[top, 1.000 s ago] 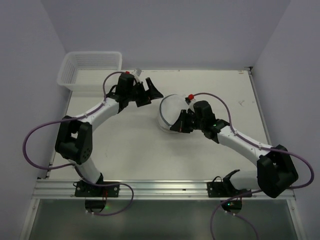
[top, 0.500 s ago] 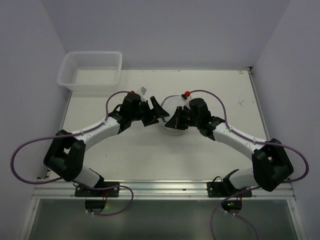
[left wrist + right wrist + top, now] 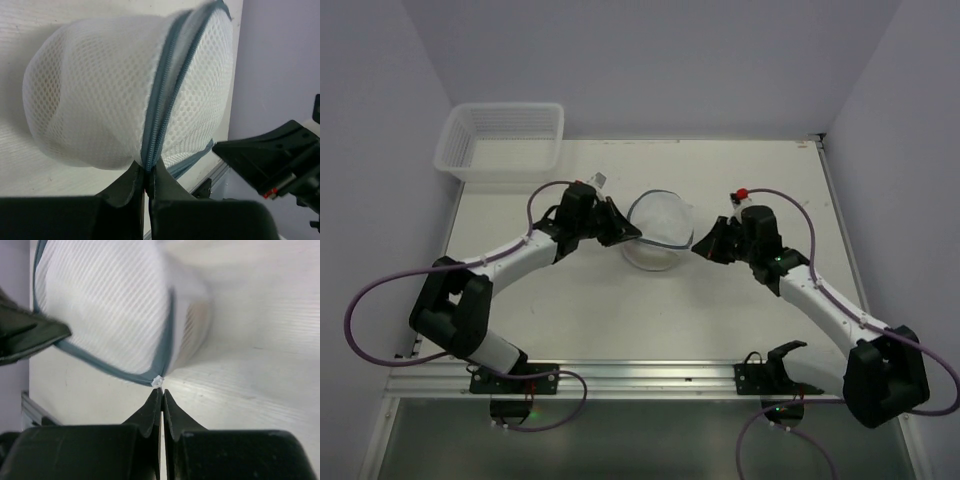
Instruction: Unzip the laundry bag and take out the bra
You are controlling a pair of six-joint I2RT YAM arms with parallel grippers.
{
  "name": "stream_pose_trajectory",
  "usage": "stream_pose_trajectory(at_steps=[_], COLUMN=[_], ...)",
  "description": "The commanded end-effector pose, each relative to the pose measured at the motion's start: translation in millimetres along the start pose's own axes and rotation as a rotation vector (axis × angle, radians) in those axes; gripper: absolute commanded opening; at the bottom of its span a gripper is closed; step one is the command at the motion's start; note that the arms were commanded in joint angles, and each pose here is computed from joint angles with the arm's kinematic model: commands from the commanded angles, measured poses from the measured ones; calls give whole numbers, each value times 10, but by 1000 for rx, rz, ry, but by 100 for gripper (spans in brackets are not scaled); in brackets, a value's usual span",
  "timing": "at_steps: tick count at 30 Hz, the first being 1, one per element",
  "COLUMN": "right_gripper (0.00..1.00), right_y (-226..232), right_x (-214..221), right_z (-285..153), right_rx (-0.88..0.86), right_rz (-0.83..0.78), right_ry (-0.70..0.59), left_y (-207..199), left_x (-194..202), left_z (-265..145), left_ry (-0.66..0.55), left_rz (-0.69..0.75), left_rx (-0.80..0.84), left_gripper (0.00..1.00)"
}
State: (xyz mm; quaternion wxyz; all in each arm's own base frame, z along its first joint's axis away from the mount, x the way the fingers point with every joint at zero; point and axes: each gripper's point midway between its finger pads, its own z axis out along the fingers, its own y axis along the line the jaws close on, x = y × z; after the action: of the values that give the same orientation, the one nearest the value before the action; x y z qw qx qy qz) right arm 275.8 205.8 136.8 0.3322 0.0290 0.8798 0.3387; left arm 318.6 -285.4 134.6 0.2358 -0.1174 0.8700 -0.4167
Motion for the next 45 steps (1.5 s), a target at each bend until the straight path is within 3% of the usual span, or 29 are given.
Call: stream_pose_trajectory(at_steps=[1, 9, 12, 13, 15, 16, 19, 23, 27, 33, 36, 37, 39, 40, 41, 45], right_gripper=[0, 0, 0, 0, 0, 0, 0, 0, 0, 0, 0, 0, 0, 0, 0, 0], right_y=[-592, -186, 33, 148, 315, 400, 543, 631, 700, 754, 767, 754, 699, 688, 610, 291], right_x=[-108, -255, -195, -126, -125, -28, 42, 35, 33, 59, 76, 73, 85, 73, 74, 136], right_z=[-253, -207, -87, -48, 16, 79, 188, 269, 282, 278, 257, 250, 232, 200, 194, 135], right_rx=[162, -4, -55, -79, -128, -146, -182, -204, -230, -245, -245, -240, -213, -210, -175, -77], right_rz=[53, 38, 29, 26, 23, 36, 40, 31, 21, 8, -2, -8, -17, -37, -40, -65], right_ry=[-66, -36, 4, 27, 27, 59, 84, 87, 87, 98, 100, 94, 92, 78, 70, 67], left_y=[220, 117, -48, -54, -178, -215, -208, -53, -126, -330, -270, -256, -207, -196, -188, -155], left_x=[-309, -584, -778, -781, -840, -835, -777, -550, -243, 37, 71, 74, 83, 58, 44, -7], left_z=[-219, -146, -38, 20, 46, 29, -87, -272, -270, -20, 132, 146, 153, 136, 115, -31], left_ry=[-87, 12, -9, 6, -1, -2, -39, -68, -40, 12, 26, 26, 28, 15, 7, -19], left_rz=[41, 160, 161, 146, 118, 106, 62, -11, -23, 4, 3, 5, 9, 15, 19, 16], left_rx=[-59, -31, 1, 9, 48, 63, 73, 59, 104, 137, 108, 102, 82, 72, 64, 58], left_gripper=[0, 0, 23, 38, 57, 73, 96, 100, 98, 82, 63, 45, 23, 7, 0, 0])
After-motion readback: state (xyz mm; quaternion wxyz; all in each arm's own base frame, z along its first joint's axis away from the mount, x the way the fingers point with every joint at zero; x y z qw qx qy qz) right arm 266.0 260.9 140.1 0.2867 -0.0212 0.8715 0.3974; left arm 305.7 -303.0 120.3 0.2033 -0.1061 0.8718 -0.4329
